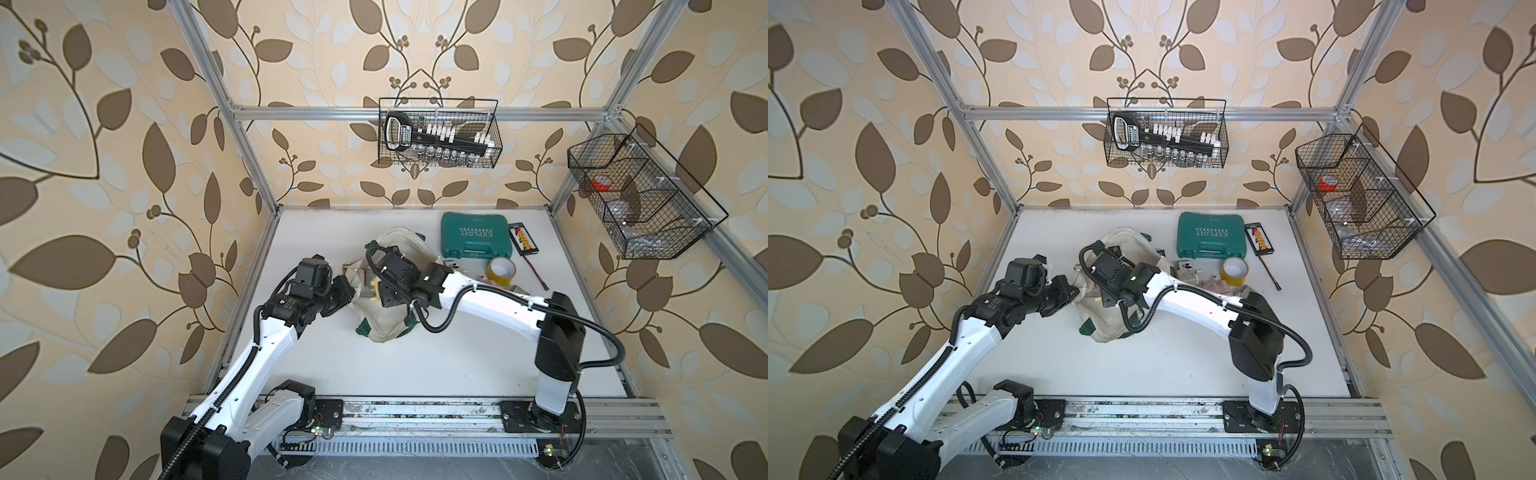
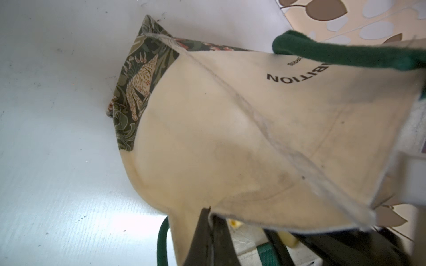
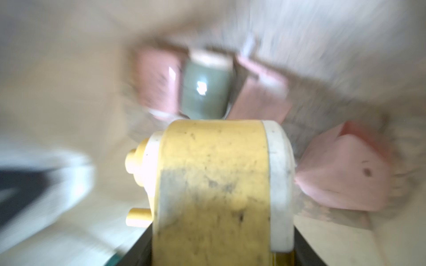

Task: Take out the pencil sharpeners from the tote bags
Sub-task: Pick up the pencil sharpener from the canvas bag, then place the pencil sharpener at the center of the board.

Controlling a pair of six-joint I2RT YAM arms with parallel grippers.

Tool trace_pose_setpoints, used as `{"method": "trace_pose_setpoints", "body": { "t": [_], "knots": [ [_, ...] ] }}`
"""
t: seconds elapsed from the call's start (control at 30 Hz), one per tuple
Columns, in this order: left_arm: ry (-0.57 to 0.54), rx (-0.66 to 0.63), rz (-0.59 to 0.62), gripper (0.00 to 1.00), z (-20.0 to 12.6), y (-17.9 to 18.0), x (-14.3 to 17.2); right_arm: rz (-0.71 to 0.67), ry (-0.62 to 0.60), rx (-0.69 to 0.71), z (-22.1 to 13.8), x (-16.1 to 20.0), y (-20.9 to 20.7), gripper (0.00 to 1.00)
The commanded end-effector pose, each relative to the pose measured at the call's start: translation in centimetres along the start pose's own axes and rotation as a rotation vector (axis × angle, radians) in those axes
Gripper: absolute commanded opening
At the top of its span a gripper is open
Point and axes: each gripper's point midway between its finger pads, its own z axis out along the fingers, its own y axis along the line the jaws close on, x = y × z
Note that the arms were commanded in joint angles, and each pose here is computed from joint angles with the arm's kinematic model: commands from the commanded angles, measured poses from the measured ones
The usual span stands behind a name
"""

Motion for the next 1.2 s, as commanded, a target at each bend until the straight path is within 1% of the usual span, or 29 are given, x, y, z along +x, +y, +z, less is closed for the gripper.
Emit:
{"method": "trace_pose_setpoints", "body": {
  "t": [0.0, 0.07, 0.17, 0.33, 0.47, 0.7, 0.87, 1.03, 1.17],
  "knots": [
    [-0.037, -0.038, -0.002, 0.00, 0.1, -0.5, -1.8, -0.004, -0.171, -0.007, -4.0, -3.9, -0.5, 0.42],
    [-0.048, -0.055, -0.007, 0.00, 0.1, -0.8, -2.8, 0.007, -0.245, -0.015, -6.2, -5.4, -1.1, 0.42],
    [-0.072, -0.078, -0.029, 0.00, -0.2, -0.6, -4.5, 0.027, -0.319, -0.001, -8.4, -6.5, -2.5, 0.41],
    [-0.101, -0.079, -0.078, 0.00, -0.8, -0.2, -6.9, 0.100, -0.361, 0.025, -10.5, -7.1, -6.1, 0.41],
    [-0.105, -0.064, -0.089, 0.00, -0.9, -0.4, -7.7, 0.159, -0.382, 0.056, -11.3, -6.2, -9.5, 0.40],
    [-0.077, -0.042, -0.106, 0.00, 0.2, -0.2, -7.2, 0.222, -0.326, 0.116, -10.1, -2.5, -14.0, 0.40],
    [-0.075, -0.029, -0.097, 0.00, 0.2, -0.4, -7.2, 0.268, -0.258, 0.176, -8.6, 1.1, -17.5, 0.40],
    [-0.084, -0.020, -0.086, 0.00, -0.1, -0.8, -7.4, 0.313, -0.155, 0.229, -6.6, 6.6, -21.0, 0.40],
    [-0.081, -0.012, -0.084, 0.00, 0.1, -1.0, -7.5, 0.326, -0.075, 0.250, -5.1, 10.3, -22.2, 0.40]
  ]
}}
